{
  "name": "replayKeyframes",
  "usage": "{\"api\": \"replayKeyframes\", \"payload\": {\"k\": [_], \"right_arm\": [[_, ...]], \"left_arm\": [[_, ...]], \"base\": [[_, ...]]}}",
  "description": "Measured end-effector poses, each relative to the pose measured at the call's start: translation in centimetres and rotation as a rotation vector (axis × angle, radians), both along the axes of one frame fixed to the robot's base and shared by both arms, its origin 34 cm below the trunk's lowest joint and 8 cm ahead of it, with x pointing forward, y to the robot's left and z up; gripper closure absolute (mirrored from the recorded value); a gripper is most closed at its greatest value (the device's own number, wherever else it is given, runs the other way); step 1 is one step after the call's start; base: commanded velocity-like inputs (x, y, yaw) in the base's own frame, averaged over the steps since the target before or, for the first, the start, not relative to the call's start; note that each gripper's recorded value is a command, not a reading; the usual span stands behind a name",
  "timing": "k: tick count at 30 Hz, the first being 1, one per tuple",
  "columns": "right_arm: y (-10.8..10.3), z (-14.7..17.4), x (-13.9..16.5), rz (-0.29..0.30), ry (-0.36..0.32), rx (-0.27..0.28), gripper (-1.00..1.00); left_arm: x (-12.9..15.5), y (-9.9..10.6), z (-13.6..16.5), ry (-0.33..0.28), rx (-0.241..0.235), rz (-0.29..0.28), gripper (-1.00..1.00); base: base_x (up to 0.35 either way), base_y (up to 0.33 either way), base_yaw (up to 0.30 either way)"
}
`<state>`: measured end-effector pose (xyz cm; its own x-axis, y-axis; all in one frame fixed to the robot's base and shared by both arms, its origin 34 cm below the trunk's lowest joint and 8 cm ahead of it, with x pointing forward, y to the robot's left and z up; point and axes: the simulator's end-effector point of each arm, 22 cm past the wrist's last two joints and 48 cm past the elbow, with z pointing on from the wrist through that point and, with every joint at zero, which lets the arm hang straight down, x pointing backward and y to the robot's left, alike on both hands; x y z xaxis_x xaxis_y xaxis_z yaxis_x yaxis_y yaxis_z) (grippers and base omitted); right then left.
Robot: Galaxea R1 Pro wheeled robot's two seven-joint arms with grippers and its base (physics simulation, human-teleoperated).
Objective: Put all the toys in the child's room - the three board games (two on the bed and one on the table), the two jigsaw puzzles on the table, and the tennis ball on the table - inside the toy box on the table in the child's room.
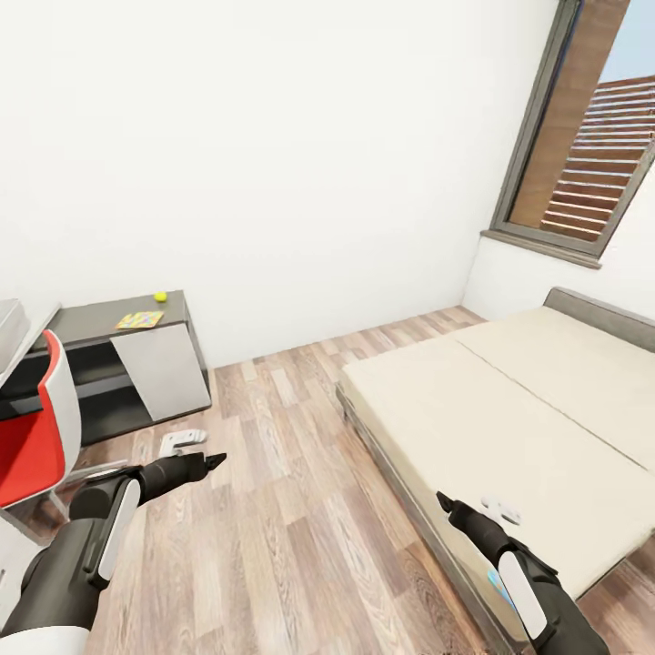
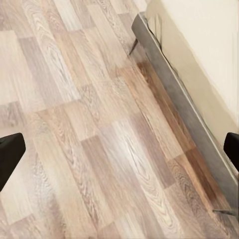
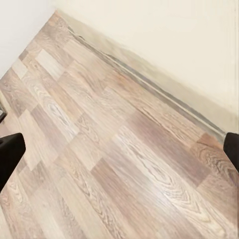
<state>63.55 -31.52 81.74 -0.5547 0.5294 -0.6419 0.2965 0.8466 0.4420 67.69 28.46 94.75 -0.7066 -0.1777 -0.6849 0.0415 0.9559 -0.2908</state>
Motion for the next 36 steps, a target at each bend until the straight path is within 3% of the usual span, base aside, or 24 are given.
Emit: {"api": "replayKeyframes", "payload": {"k": [36], "right_arm": [[-0.06,-0.08,-0.06,-0.003,0.001,0.002,-1.0]], "left_arm": [[0.01,-0.36,0.0,0.0,-0.006,-0.001,-1.0]], "base": [[0.0,0.002,-0.261]]}}
